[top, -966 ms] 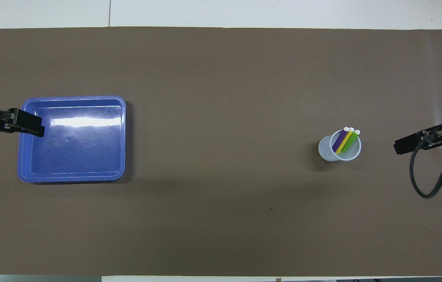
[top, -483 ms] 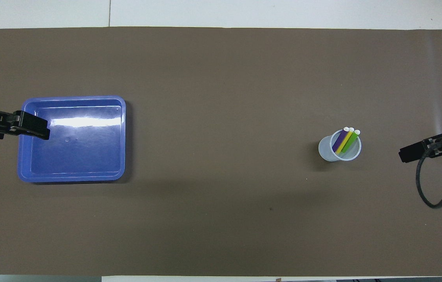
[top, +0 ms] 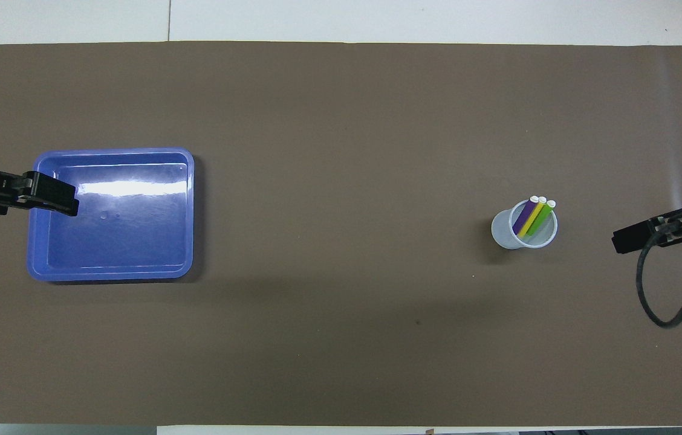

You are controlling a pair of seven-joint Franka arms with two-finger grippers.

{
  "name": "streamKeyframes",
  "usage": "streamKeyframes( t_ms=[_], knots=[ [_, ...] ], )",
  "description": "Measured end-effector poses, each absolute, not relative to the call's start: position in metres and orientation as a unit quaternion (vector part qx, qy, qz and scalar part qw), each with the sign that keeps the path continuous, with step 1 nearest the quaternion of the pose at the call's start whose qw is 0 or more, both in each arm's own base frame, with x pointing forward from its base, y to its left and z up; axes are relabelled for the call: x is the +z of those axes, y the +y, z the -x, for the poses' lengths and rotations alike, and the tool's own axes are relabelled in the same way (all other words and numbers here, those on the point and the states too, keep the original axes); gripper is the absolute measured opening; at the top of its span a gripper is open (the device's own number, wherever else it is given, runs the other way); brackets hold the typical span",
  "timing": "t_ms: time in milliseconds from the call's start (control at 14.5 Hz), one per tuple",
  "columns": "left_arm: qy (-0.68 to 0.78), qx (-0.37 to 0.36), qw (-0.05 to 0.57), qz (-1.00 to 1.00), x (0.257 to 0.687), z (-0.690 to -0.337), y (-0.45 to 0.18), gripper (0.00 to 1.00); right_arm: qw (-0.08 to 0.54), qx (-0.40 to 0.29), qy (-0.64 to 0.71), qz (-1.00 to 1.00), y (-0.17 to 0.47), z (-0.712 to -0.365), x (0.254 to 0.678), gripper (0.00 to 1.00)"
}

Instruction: Transfer and insert pens with both arms

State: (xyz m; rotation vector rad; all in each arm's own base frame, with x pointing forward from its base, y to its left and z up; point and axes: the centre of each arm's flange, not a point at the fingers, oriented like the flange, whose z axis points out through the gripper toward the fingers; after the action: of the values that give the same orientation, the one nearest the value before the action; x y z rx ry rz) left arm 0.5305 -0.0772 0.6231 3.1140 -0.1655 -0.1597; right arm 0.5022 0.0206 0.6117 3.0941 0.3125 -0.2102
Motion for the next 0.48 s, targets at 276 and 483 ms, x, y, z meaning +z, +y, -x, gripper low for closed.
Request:
streamKeyframes(
  t_ms=[276, 483],
  knots=[
    [-0.052, -0.051, 0.01, -0.997, 0.623, -0.531, -0.077, 1.0, 0.015, -0.074, 0.088, -0.993, 0.037, -0.51, 0.599, 1.0],
    [-0.052, -0.051, 0.01, -0.997, 0.623, -0.531, -0.077, 1.0, 0.013, -0.076, 0.065, -0.995, 0.014, -0.516, 0.593, 1.0]
  ],
)
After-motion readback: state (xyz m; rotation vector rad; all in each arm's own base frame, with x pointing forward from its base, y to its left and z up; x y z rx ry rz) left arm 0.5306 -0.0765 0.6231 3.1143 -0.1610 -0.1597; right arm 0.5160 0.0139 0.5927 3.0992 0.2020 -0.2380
